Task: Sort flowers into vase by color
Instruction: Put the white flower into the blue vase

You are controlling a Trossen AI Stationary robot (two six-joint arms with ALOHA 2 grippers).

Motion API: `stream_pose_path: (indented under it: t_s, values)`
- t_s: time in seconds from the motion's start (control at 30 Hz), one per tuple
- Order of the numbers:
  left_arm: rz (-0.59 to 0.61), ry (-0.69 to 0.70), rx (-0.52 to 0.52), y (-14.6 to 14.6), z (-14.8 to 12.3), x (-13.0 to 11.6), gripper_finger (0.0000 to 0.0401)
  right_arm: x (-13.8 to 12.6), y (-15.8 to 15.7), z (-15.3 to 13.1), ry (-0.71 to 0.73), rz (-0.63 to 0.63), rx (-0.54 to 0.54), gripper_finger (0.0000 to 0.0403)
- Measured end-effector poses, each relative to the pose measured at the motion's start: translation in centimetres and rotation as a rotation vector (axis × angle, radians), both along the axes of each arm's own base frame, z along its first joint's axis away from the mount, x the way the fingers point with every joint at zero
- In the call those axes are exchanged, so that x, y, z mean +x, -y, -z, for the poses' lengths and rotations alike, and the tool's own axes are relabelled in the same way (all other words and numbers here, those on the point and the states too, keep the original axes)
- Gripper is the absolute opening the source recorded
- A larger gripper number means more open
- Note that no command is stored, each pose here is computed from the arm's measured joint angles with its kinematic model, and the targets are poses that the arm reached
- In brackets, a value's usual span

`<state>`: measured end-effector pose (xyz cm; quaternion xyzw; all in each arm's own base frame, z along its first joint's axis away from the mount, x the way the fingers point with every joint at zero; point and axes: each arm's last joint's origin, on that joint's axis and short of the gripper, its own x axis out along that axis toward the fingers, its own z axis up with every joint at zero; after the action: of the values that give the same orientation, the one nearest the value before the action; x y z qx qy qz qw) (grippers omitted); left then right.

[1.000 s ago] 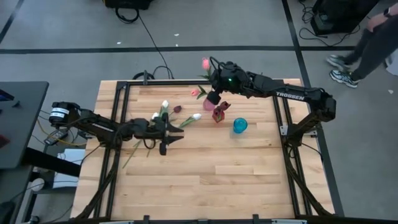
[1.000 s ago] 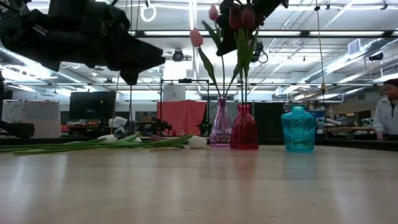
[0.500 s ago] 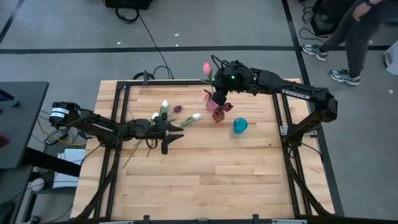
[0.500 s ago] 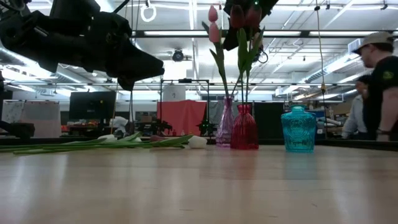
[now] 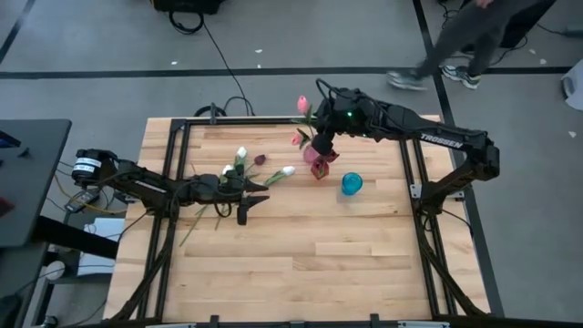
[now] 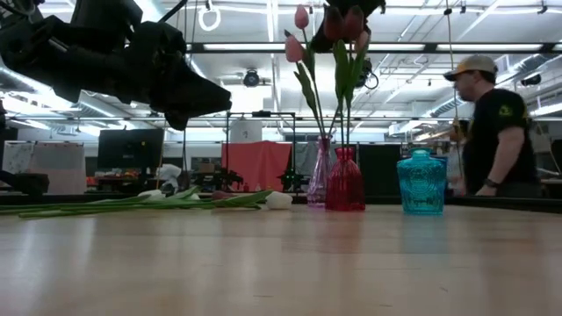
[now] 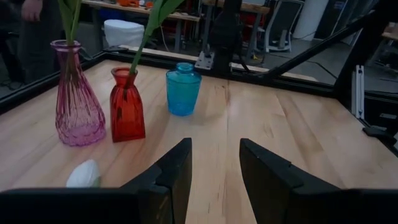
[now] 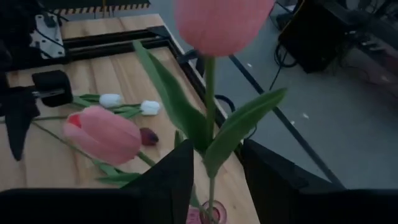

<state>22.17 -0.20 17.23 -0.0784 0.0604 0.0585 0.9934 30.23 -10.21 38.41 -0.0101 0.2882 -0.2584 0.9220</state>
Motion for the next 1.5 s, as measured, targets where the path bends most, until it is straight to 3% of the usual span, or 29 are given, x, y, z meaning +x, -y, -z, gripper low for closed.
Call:
stream_pose_path:
  t_s: [0.13, 0.47, 0.8, 1.03, 1.13, 1.33, 1.5]
  values:
    - [0.001, 0.000, 0.003, 0.0, 0.0, 0.0, 0.0140, -0.6, -0.7, -1.0, -0.008, 0.032, -0.067, 0.0148]
    - [0.003, -0.005, 0.003, 0.0, 0.0, 0.0, 0.0140, -1.1, -2.1, -5.9, 0.148, 0.032, -0.161, 0.0148]
    - [0.032, -0.002, -0.028, 0.1, 0.0, 0.0, 0.0140, -0.1, -0.5, -2.4, 0.152, 0.015, -0.078, 0.0148]
    - [0.032, -0.009, -0.027, 0.1, 0.1, 0.0, 0.0140, -0.1, -1.8, -5.2, 0.239, -0.014, -0.140, 0.0148]
    - [0.031, -0.023, -0.025, 0.1, 0.2, 0.0, 0.0140, -0.1, -3.0, -5.4, 0.215, -0.057, -0.149, 0.0148]
    - [-0.103, -0.218, -0.043, -0.3, 2.2, -0.5, 0.0140, -1.7, -5.5, -5.3, 0.152, -0.018, -0.138, 0.0148]
    - [-0.200, -0.354, -0.052, -0.5, 3.7, -1.0, 0.0140, -1.4, -7.7, -2.8, 0.099, -0.078, -0.103, 0.0148]
